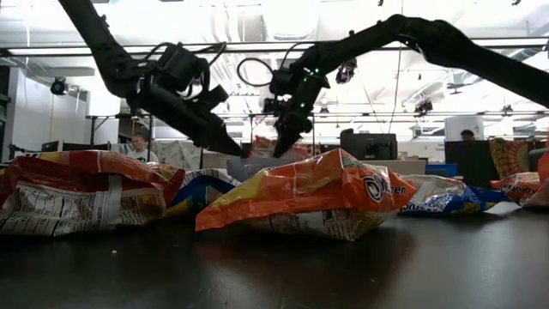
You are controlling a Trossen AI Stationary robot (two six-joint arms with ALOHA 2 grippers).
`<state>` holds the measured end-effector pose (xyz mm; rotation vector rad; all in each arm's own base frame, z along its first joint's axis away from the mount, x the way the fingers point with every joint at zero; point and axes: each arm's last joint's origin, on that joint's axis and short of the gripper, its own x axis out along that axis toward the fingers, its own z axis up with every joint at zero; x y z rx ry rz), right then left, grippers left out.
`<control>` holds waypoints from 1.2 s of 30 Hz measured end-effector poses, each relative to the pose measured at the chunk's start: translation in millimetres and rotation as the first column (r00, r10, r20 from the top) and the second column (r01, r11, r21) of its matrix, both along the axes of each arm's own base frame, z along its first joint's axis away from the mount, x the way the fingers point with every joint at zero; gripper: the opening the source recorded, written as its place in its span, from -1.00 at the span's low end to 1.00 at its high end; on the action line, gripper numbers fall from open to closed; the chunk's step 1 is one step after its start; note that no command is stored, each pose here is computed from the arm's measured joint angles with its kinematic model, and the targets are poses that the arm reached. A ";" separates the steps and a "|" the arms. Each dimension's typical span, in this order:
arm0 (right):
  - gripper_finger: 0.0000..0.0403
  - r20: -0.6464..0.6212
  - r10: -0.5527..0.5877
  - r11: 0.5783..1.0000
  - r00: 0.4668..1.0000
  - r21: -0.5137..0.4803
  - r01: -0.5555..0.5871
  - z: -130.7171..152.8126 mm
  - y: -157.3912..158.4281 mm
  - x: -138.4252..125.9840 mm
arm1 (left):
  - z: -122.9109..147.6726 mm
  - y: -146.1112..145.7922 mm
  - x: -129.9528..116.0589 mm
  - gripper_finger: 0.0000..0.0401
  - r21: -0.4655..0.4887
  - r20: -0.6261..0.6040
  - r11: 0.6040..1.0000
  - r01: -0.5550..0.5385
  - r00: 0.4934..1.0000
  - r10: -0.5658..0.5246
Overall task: Sort Maruchan noodles
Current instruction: Put the orange noodle pack into the black bin
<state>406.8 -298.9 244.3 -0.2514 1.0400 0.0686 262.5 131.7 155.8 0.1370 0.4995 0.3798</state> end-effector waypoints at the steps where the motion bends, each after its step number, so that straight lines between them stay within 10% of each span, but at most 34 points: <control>1: -0.74 -0.002 0.000 1.000 1.000 0.001 0.000 -2.4 -0.6 0.8 | -2.4 0.4 0.8 -0.81 -0.004 -0.002 1.000 -0.001 1.000 0.001; 36: -0.41 0.082 -0.092 0.990 0.992 -0.097 0.100 7.0 -8.5 8.8 | -7.2 2.2 4.4 -0.81 -0.023 0.030 1.000 -0.016 0.999 0.016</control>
